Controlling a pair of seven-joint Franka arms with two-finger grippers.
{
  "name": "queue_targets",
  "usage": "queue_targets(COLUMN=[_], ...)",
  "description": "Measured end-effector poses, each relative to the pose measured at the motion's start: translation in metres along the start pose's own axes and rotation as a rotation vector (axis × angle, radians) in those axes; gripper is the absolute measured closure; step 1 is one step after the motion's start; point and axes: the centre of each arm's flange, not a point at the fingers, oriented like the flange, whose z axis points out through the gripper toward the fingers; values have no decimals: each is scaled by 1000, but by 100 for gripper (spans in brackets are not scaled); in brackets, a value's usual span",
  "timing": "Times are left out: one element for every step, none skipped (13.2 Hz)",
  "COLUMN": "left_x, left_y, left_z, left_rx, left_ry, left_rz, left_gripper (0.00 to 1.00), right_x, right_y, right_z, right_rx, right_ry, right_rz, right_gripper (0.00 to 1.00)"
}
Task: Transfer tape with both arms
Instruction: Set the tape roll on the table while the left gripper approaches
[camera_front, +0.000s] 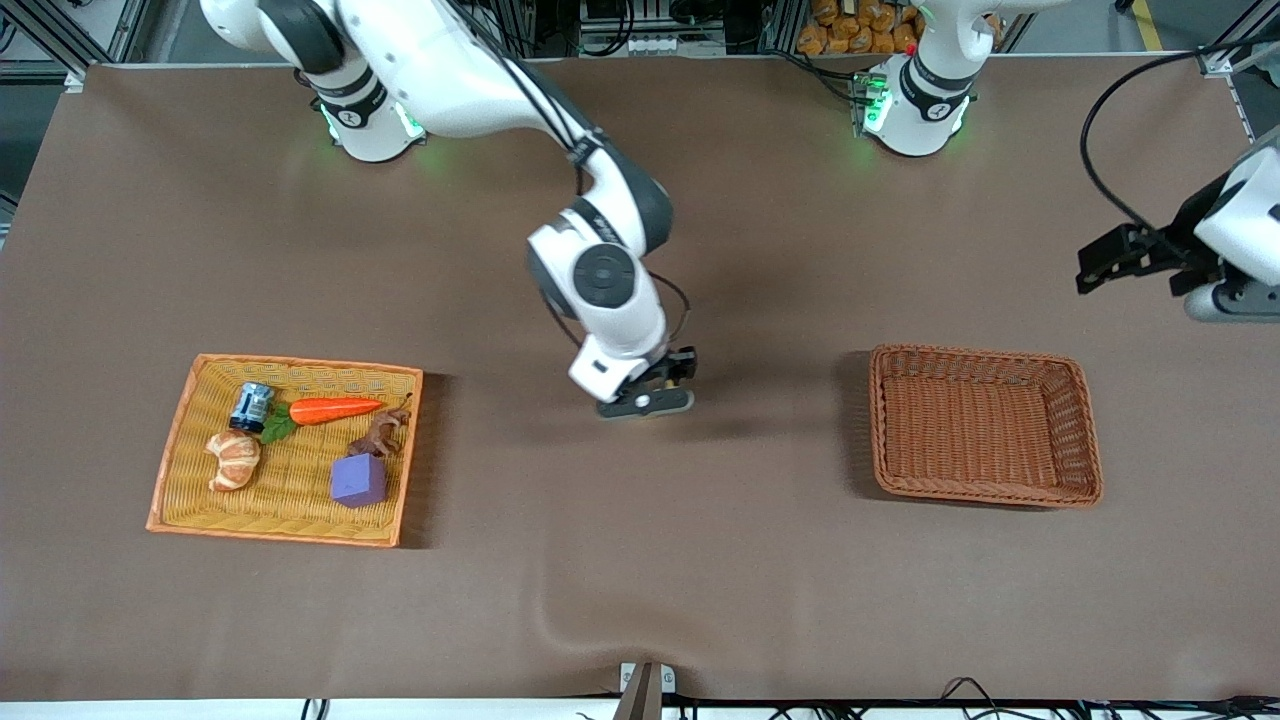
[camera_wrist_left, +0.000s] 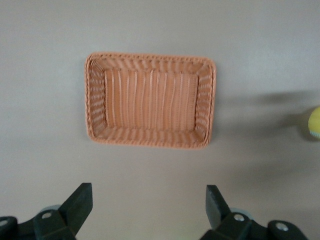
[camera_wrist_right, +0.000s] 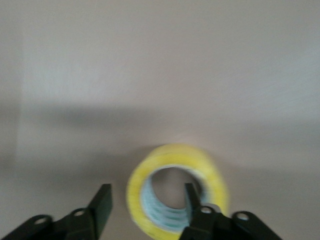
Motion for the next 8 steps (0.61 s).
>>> queue_targets(left_x=[8,16,23,29,33,35,35,33], left_y=[12,31,55,83,114,144,171,196], left_z=[11,24,39,55,70,83,95,108], left_rx=[-3,-5,-9,-13,-17,-23,-28,-33], left_ry=[4,3,5,7,11,17,20,21], left_rz=[-20,-47,-76,-103,-134,-168,-202,-233], left_gripper=[0,0,0,0,0,0,0,0], right_x=[14,26,34,38,38,36,30,22], right_y=[36,80,128,174,220,257,288,315], right_z=[-43,-86,-126,-162,-194,-222,-247,-271], right_rx=[-4,-9,-14,-15,-12,-7,-3,1], right_ry=[-7,-23,-46,-66,-82,-92,-99,-105], right_rz=[7,9,4,-6,-12,-9,6,29], right_gripper=[16,6,0,0,0,0,0,0])
